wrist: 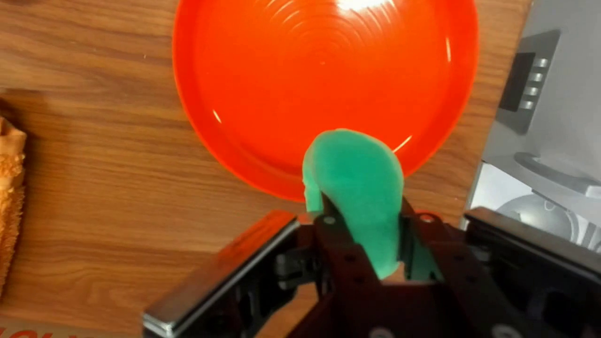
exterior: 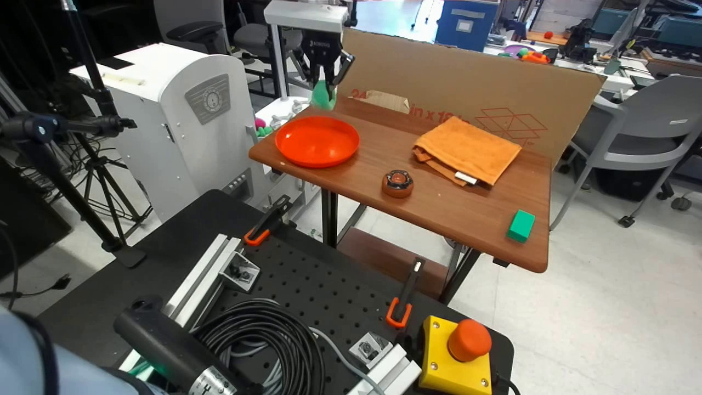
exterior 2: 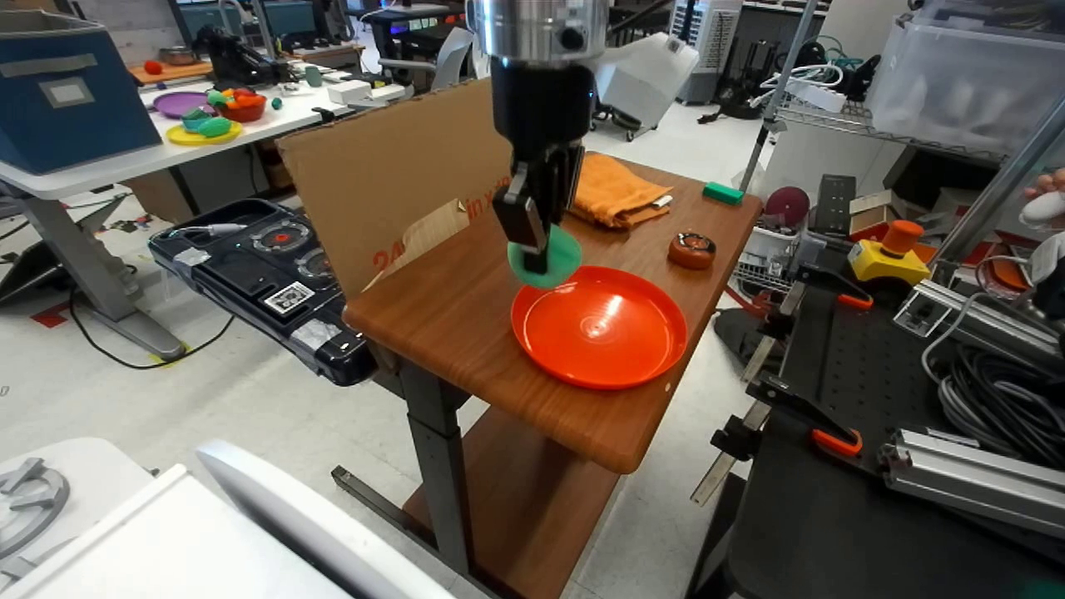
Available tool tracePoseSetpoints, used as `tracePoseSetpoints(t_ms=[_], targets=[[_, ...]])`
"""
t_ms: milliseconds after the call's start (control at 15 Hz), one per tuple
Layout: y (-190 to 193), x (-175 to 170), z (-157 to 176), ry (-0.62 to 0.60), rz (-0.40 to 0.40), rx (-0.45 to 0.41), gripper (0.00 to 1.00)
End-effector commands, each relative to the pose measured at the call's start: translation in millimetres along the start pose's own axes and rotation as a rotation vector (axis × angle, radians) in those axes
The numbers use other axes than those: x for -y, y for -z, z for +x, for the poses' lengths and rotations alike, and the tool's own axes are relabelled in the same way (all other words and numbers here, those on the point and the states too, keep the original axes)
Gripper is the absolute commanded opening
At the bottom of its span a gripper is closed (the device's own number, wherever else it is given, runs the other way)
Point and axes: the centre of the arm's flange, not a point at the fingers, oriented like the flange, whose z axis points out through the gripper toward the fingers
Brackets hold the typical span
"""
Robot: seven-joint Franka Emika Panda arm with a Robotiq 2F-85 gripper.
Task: Pick up the green plush toy on the plate and place it on the table
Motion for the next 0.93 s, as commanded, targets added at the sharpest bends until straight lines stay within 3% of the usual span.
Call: tracePoseSetpoints(t_ms=[0,333,600,800,867], targets=[[22.3,-29.1,16.2,-0.039,0.027,-0.011,0.06],[18.4,-87.0,48.7,-0.139,0.014,0.007,0.06],[-8.2,-128.6,66.9,-0.211,-0.008,0.065,0.06],[-34.2,-141.4,74.3,-0.232,-0.019,0.116,0.06],[-43.2,-140.6,76.8,-0.234,-0.024,0.131,0.50]])
